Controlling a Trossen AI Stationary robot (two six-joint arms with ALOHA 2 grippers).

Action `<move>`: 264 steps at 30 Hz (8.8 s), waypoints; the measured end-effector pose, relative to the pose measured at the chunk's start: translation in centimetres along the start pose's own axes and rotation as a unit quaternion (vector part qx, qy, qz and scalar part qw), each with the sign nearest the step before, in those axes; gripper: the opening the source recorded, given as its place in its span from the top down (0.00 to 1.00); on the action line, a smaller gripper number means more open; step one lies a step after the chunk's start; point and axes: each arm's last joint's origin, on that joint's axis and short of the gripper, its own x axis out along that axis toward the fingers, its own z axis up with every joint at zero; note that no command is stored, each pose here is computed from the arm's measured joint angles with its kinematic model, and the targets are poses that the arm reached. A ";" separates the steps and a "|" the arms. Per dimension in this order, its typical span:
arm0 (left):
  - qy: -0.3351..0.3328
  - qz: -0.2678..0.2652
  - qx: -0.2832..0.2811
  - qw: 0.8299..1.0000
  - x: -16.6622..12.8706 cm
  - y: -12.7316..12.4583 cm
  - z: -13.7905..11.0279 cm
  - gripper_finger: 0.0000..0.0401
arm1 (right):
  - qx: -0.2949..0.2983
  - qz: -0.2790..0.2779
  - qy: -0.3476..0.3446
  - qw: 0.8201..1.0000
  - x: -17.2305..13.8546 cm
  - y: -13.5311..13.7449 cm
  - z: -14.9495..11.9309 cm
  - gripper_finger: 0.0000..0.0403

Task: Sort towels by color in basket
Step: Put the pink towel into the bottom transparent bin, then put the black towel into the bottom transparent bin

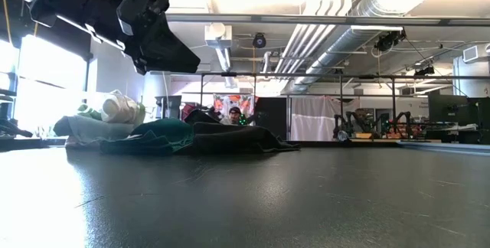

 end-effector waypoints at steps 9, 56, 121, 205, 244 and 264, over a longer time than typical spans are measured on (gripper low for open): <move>0.000 0.000 0.000 1.000 0.0 0.0 0.0 0.68 | 0.112 -0.026 0.093 0.989 3.0 -2.0 -2.2 0.65; -0.007 0.010 0.002 1.000 0.0 0.0 0.1 0.68 | -0.330 -0.049 -0.252 0.908 7.0 -5.1 12.9 0.47; 0.086 0.152 -0.023 0.984 -2.7 1.7 -1.9 0.68 | -0.253 -0.283 -0.288 0.879 9.6 -8.7 28.7 0.98; 0.039 0.178 0.003 0.983 -2.3 1.4 -1.2 0.68 | -0.056 -0.194 0.063 0.977 -3.1 2.7 0.8 0.65; 0.037 0.156 -0.008 0.987 -2.2 1.2 -1.1 0.68 | -0.059 -0.146 0.159 0.975 1.6 1.0 3.7 0.68; 0.038 0.159 -0.002 0.986 -2.2 1.3 -1.1 0.68 | -0.007 -0.210 0.144 0.967 6.1 4.2 2.0 0.68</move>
